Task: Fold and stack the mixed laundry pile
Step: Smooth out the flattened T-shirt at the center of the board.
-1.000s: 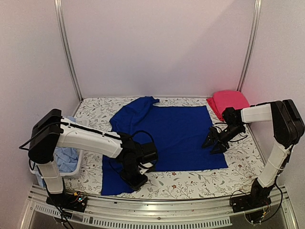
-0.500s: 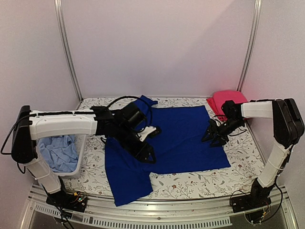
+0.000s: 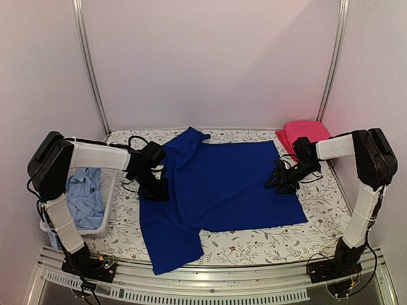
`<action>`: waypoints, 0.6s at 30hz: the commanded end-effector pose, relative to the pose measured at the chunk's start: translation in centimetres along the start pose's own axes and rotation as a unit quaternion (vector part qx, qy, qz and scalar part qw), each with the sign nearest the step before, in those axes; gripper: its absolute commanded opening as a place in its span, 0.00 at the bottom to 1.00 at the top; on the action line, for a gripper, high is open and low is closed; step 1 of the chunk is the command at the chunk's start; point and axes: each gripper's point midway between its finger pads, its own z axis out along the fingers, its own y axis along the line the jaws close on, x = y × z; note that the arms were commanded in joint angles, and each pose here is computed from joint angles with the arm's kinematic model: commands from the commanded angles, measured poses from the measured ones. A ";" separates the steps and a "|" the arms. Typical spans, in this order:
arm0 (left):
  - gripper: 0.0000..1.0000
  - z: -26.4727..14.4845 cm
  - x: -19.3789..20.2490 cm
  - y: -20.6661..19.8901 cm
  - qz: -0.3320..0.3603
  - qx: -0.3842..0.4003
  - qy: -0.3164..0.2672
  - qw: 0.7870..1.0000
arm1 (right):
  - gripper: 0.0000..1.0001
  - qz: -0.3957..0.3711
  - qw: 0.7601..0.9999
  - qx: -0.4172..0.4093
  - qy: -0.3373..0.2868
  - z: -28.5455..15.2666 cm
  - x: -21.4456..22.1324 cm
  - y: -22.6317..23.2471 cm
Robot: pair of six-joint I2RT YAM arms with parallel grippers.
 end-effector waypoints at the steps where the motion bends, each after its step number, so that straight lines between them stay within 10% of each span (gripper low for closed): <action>1: 0.37 0.9 4.6 3.7 -0.047 -0.059 0.045 0.996 | 0.65 0.076 0.993 0.043 0.073 2.3 6.9 -3.9; 11: 0.37 -1.1 14.8 4.2 -0.058 -0.077 0.125 0.987 | 0.67 0.190 0.977 0.014 0.099 0.2 16.4 -3.0; 18: 0.48 -5.9 8.6 0.6 -0.038 -0.002 0.033 0.999 | 0.69 0.109 0.993 -0.023 0.031 -3.3 9.7 1.5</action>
